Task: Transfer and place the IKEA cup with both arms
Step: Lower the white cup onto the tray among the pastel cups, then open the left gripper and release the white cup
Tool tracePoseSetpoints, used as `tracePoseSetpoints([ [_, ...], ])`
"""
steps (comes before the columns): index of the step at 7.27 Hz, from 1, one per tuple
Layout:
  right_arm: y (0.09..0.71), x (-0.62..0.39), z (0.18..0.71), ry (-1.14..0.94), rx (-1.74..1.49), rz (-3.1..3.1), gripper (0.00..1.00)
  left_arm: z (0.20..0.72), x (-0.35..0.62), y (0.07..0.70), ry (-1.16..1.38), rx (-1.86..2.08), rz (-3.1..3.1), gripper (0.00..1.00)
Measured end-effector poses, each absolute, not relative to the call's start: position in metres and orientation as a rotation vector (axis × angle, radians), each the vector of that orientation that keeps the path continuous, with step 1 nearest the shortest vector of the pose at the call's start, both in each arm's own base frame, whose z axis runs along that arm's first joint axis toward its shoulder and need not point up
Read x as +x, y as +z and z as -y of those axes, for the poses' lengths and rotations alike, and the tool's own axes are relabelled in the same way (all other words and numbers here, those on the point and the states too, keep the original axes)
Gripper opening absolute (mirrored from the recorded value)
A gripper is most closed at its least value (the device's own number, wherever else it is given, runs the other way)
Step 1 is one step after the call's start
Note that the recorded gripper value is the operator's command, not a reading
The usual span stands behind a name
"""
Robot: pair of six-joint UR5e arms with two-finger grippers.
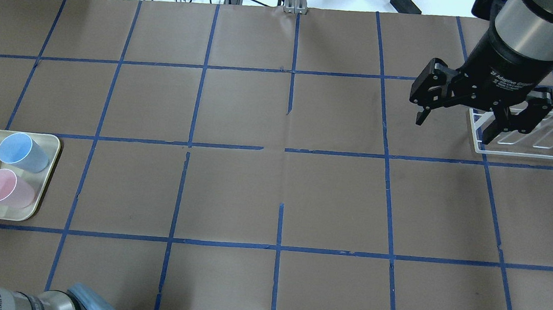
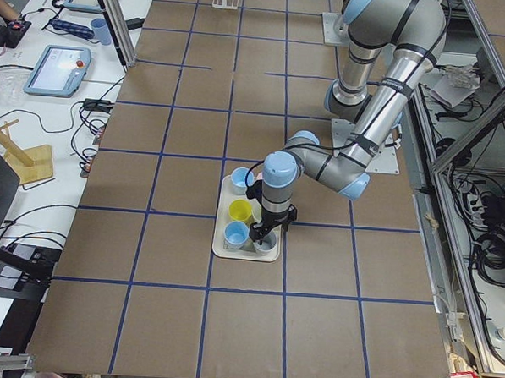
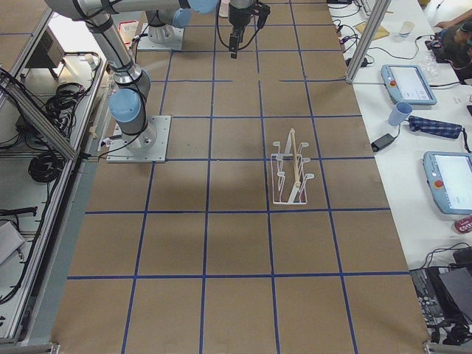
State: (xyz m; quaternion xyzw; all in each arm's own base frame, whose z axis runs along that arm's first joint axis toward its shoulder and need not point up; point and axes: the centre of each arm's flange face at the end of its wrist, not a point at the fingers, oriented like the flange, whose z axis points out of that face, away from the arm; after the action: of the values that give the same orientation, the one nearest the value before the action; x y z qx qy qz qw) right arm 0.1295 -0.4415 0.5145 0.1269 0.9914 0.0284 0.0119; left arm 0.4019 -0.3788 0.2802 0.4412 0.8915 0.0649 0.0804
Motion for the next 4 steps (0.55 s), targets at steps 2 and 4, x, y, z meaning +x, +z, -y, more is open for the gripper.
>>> tracePoseSetpoints([
  [2, 0.516, 0.129, 0.441, 0.084, 0.406, -3.092, 1.0, 0.38, 0.371, 0.32, 0.164, 1.113, -2.767, 1.0],
  [4, 0.517, 0.129, 0.44, 0.078, 0.412, -3.09, 1.0, 0.395, 0.314, 0.374, 0.116, 0.984, -2.837, 1.0],
])
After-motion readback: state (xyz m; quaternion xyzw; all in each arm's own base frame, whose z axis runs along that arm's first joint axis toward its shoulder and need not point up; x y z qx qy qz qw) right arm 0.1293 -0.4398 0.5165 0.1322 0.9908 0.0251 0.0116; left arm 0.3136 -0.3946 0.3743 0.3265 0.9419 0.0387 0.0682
